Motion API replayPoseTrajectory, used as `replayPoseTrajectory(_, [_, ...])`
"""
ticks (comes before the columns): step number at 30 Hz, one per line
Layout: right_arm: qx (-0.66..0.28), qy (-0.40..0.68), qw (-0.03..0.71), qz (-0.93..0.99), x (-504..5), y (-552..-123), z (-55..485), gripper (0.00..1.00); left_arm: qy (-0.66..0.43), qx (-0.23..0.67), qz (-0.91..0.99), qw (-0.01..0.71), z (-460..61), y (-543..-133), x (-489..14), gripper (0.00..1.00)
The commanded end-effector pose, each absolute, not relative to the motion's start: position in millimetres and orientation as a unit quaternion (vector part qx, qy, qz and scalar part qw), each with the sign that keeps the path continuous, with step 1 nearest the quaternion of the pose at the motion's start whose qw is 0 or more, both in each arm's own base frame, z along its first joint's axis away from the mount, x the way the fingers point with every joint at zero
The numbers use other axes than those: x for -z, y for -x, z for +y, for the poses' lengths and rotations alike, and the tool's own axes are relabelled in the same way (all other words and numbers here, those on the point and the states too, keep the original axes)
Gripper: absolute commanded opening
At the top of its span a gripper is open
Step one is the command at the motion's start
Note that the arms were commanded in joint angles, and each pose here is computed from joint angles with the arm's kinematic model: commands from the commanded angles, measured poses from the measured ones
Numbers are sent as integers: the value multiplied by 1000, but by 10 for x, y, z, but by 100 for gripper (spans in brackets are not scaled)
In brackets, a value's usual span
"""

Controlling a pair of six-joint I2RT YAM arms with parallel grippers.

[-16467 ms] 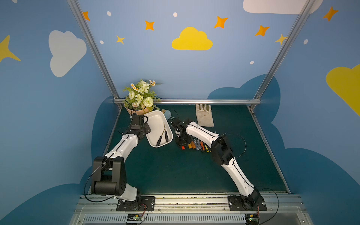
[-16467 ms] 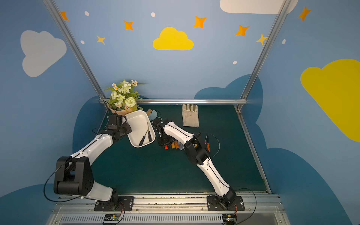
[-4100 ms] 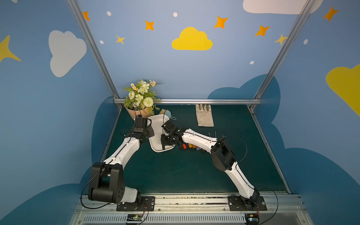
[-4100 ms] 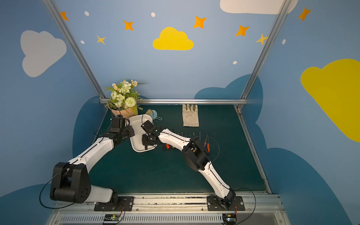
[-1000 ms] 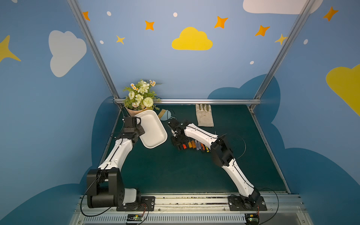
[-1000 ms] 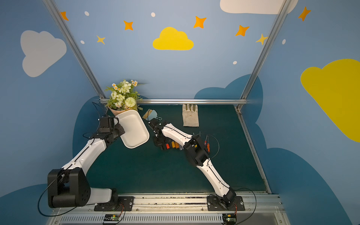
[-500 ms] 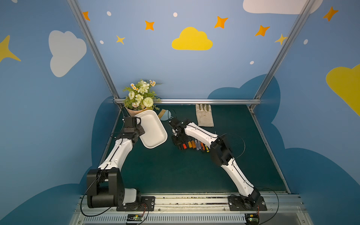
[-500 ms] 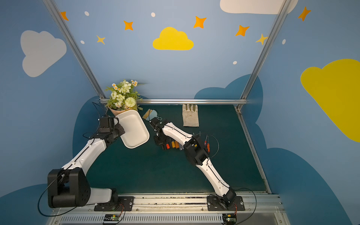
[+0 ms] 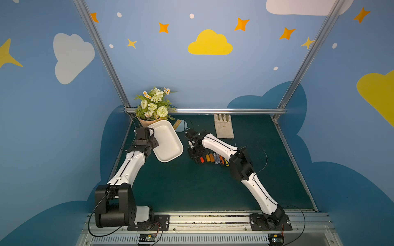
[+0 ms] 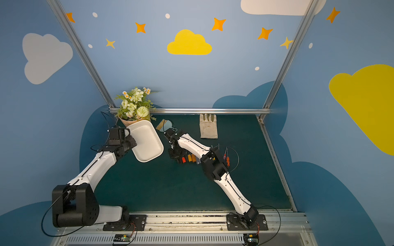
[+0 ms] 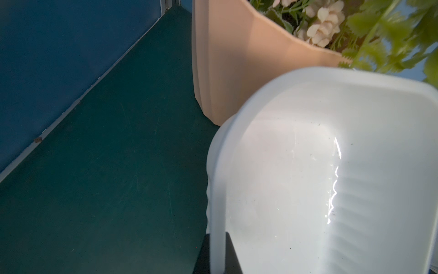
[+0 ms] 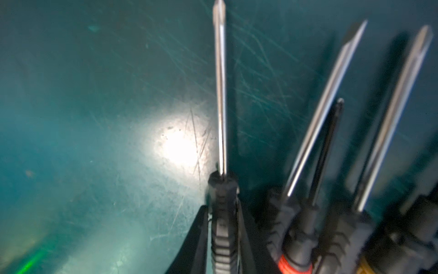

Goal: Take out the screwdriver from the storage box
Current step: Place the screwdriver at the center of the board.

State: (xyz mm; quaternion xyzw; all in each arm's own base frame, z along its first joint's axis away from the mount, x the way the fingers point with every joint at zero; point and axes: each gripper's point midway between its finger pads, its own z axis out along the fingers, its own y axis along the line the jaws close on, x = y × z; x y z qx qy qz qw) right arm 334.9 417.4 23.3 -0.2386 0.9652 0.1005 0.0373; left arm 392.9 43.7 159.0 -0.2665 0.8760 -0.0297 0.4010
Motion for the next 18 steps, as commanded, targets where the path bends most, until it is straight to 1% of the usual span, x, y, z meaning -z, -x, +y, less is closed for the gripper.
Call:
replayPoseTrajectory(1, [-76,234,-1,969,-18,-3245,4058,27,271,39,868,414,443,-3959,-1706,2])
replayPoseTrajectory(9, [-83,231,13,969,-153,-3279,4090,28,271,38,869,413,443,-3958,-1697,2])
replayPoseTrajectory(18, [-101,237,68,964,-515,-3383,4200,29,270,36,870,412,448,-3955,-1686,2])
